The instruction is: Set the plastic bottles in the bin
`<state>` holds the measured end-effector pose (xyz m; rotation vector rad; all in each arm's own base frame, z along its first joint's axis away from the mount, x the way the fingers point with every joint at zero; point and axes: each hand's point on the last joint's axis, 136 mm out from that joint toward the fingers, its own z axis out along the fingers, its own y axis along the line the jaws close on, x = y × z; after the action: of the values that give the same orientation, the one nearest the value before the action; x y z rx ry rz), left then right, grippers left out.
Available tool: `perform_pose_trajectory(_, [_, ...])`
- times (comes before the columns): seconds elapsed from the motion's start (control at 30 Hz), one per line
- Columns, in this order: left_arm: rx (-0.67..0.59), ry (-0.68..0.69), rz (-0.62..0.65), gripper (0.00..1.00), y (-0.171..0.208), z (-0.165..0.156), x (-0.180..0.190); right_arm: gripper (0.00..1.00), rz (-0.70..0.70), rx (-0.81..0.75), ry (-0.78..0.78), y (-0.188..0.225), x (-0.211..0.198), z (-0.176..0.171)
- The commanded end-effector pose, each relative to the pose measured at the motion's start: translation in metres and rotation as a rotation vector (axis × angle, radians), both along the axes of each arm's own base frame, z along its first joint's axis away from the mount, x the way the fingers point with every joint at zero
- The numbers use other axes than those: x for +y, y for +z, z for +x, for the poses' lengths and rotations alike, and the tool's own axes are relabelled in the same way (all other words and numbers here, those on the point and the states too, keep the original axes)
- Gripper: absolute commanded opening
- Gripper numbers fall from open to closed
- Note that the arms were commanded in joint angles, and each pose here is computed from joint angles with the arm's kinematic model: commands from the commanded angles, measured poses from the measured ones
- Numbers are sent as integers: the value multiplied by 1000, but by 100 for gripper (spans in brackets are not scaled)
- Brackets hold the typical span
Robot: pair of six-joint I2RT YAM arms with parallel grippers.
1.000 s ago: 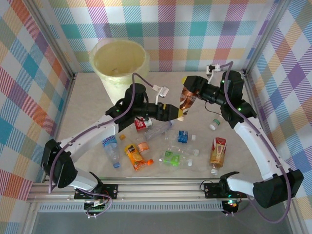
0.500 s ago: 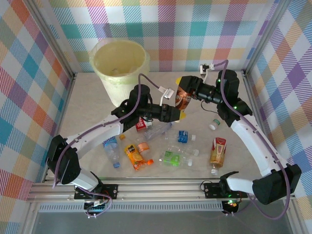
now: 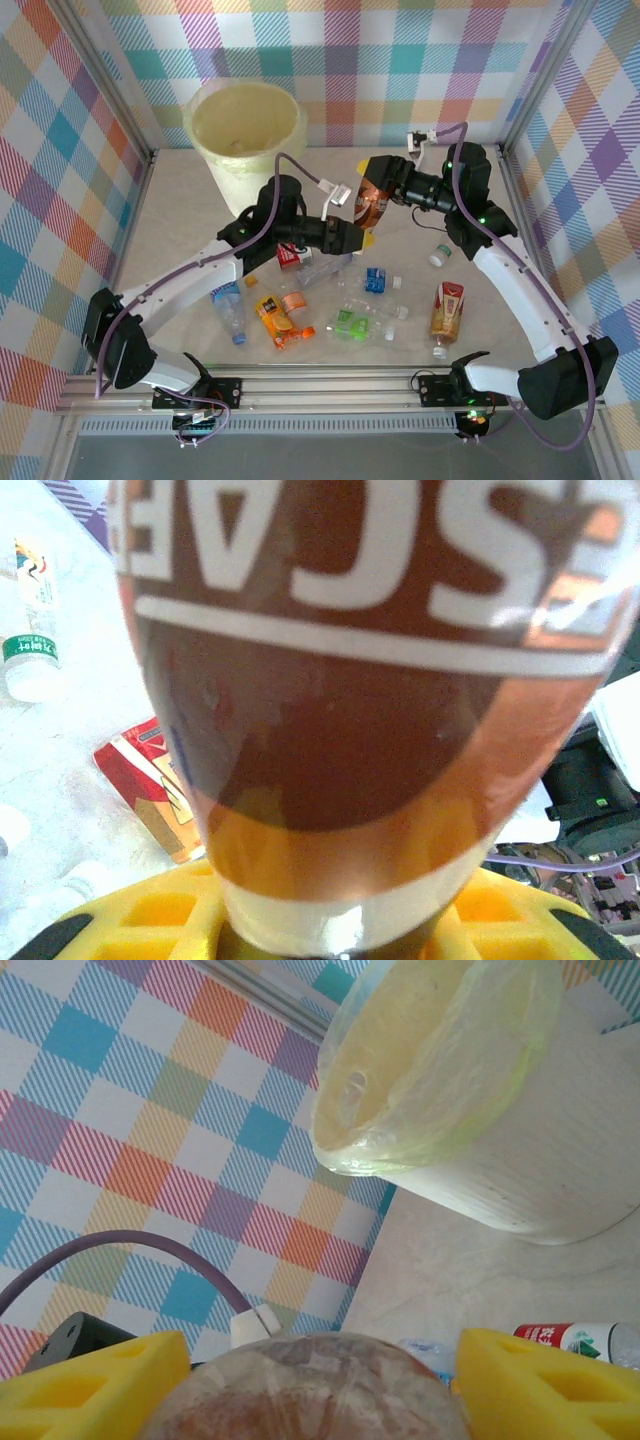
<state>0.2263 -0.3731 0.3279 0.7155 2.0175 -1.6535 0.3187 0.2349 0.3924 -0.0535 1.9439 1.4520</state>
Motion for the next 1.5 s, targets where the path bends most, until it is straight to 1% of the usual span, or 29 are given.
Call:
perform_pose_trajectory(0.0, [-89,59,-38,26,26,3,20,80,6,-52,37,14,3,-5])
perform_pose_trajectory(0.07, [-87,85,-25,26,26,6,27,87,8,-58,39,16,3,-6])
perform_pose_trajectory(0.23, [-95,158,51,27,26,16,51,99,-23,-75,13,17,-3,-10])
perform_pose_trajectory(0.33, [-98,213,85,28,28,29,67,100,-51,-92,-1,17,-9,-17])
perform_pose_trajectory(0.4, [-83,255,135,29,23,40,78,100,-81,-111,-14,17,-14,-21])
perform_pose_trajectory(0.53, [-114,335,230,30,25,63,94,100,-157,-153,-38,17,-24,-32])
perform_pose_trajectory(0.63, [-163,399,304,31,34,79,105,100,-220,-172,-56,14,-32,-38])
perform_pose_trajectory(0.7, [-204,446,335,32,48,91,113,100,-254,-175,-62,10,-36,-40])
perform_pose_trajectory(0.83, [-255,556,426,32,65,123,132,100,-295,-168,-64,0,-39,-43])
perform_pose_trajectory(0.93, [-231,644,484,32,64,154,151,100,-316,-168,-57,-6,-40,-45])
perform_pose_trajectory(1.07, [-213,744,518,32,65,191,175,100,-346,-159,-56,-12,-42,-46])
perform_pose_trajectory(1.27, [-177,871,578,32,53,243,212,100,-398,-115,-110,-30,-52,-41])
perform_pose_trajectory(1.33, [-160,905,590,32,47,258,226,100,-422,-92,-148,-37,-58,-39])
perform_pose_trajectory(1.47, [-131,939,628,32,35,276,244,100,-457,-58,-141,-50,-60,-38])
